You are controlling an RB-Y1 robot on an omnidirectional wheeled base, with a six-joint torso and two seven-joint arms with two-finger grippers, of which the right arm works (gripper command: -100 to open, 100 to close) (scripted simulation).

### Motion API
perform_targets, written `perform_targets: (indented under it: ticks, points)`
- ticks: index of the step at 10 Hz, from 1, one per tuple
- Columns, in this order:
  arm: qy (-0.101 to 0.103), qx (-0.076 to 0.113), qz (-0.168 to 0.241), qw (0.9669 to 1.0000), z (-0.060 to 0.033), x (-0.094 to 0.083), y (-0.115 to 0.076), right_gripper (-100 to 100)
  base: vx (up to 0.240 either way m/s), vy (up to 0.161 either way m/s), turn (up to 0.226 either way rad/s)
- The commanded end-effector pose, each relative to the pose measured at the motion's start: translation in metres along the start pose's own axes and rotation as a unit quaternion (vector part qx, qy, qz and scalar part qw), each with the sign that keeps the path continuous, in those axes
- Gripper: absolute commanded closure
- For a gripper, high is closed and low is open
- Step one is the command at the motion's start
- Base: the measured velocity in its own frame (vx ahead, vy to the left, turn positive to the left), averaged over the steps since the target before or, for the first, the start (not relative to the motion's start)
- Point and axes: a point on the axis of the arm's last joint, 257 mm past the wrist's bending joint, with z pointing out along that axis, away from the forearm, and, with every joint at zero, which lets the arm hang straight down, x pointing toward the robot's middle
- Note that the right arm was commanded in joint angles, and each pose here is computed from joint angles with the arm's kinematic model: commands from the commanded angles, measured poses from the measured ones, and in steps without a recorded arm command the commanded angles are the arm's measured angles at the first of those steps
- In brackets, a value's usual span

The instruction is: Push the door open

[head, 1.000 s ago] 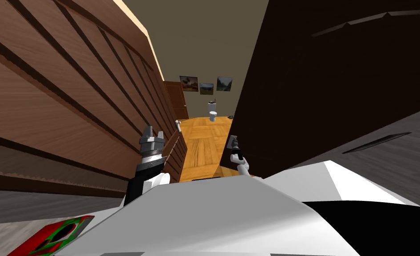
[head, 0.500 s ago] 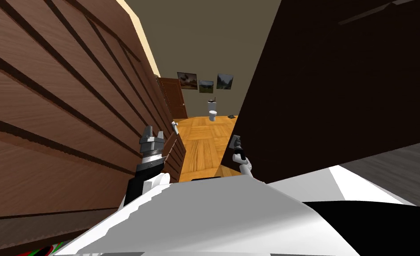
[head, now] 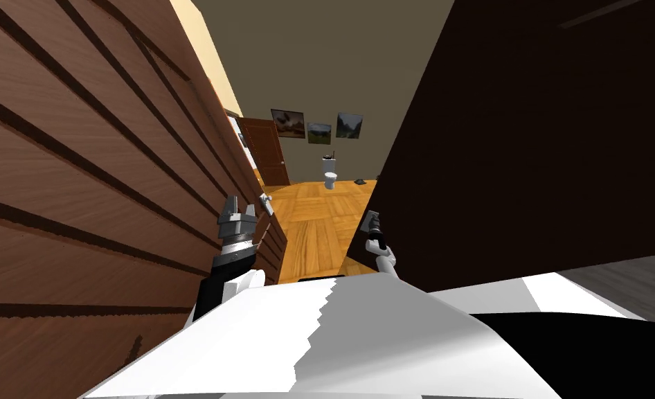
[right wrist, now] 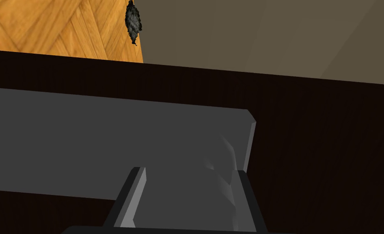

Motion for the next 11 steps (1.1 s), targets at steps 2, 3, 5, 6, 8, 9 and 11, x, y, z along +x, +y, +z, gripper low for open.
perform_targets:
  ticks: [2, 3, 5, 6, 8, 9, 11]
  points:
    - [-0.022, -0.006, -0.004, 0.9997, -0.0015, -0.028, 0.008, 100, 0.119, 0.015, -0.033]
    - [-0.026, -0.006, -0.004, 0.9996, -0.0016, -0.032, 0.008, 100, 0.171, 0.043, -0.051]
    - [-0.036, -0.005, -0.003, 0.9993, -0.0023, -0.043, 0.008, 100, 0.136, 0.019, -0.043]
    - [-0.043, -0.005, -0.003, 0.9991, -0.003, -0.05, 0.007, 100, 0.178, 0.039, -0.076]
    - [-0.046, -0.005, -0.002, 0.9989, -0.0034, -0.053, 0.007, 100, 0.113, 0.012, -0.045]
    - [-0.056, -0.004, -0.001, 0.9984, -0.0048, -0.063, 0.007, 100, 0.118, 0.023, -0.012]
    - [-0.066, -0.003, 0.001, 0.9978, -0.0065, -0.072, 0.006, 100, 0.157, 0.029, -0.073]
